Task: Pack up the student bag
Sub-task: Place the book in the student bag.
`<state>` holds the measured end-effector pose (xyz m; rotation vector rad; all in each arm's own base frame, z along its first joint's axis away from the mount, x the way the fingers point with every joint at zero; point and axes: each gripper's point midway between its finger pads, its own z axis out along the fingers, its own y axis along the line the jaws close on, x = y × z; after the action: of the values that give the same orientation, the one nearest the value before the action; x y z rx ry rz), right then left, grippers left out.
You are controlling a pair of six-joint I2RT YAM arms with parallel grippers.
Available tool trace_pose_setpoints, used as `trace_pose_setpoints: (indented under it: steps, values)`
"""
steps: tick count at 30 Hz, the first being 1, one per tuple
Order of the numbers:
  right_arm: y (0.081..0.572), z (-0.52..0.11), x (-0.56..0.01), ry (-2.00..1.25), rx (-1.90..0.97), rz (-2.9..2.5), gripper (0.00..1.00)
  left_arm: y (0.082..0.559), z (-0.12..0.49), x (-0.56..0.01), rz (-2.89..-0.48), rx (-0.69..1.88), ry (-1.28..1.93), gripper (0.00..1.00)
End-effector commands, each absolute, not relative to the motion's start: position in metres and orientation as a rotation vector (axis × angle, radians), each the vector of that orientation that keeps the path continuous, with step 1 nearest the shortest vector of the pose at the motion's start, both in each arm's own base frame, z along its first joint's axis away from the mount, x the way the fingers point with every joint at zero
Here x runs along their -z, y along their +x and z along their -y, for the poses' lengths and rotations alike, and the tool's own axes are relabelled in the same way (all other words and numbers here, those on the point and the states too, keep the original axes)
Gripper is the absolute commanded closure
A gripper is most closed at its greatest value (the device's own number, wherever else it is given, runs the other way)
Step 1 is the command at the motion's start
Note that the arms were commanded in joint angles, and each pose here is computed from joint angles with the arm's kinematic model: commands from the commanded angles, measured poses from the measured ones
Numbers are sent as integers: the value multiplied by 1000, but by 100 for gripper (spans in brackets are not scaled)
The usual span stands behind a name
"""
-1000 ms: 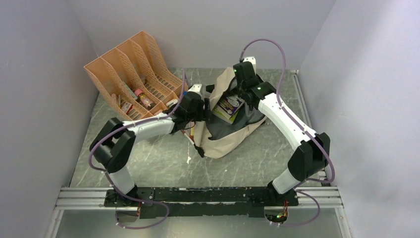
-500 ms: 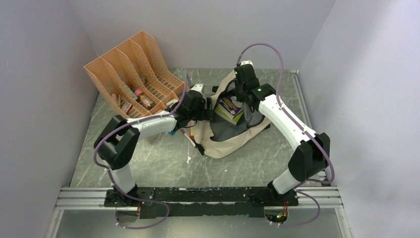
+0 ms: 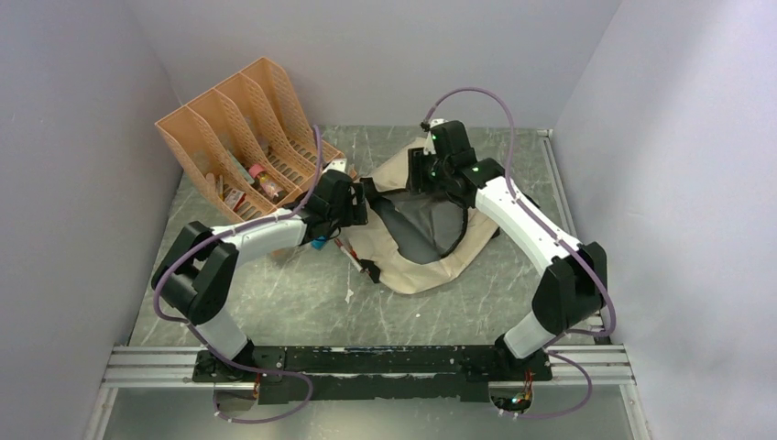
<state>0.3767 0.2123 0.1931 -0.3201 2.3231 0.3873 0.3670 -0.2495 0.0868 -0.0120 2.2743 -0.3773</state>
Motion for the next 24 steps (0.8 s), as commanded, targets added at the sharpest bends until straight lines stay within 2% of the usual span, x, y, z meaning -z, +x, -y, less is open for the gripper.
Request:
trace_pose_setpoints:
  steps: [1, 8, 15, 24]
  values:
    - [392, -187, -224, -131, -300, -2206, 45, 363, 234, -89, -2284, 349, -55, 19]
    - [410, -133, -196, 27, -76, -2290, 40, 353, 224, -93, -2285, 375, -78, 19]
    - [407, -132, -184, 40, -139, -2306, 39, 341, 244, -106, -2245, 567, -90, 17]
    - [368, -122, -152, 90, -185, -2292, 37, 345, 240, -120, -2230, 493, -145, 15]
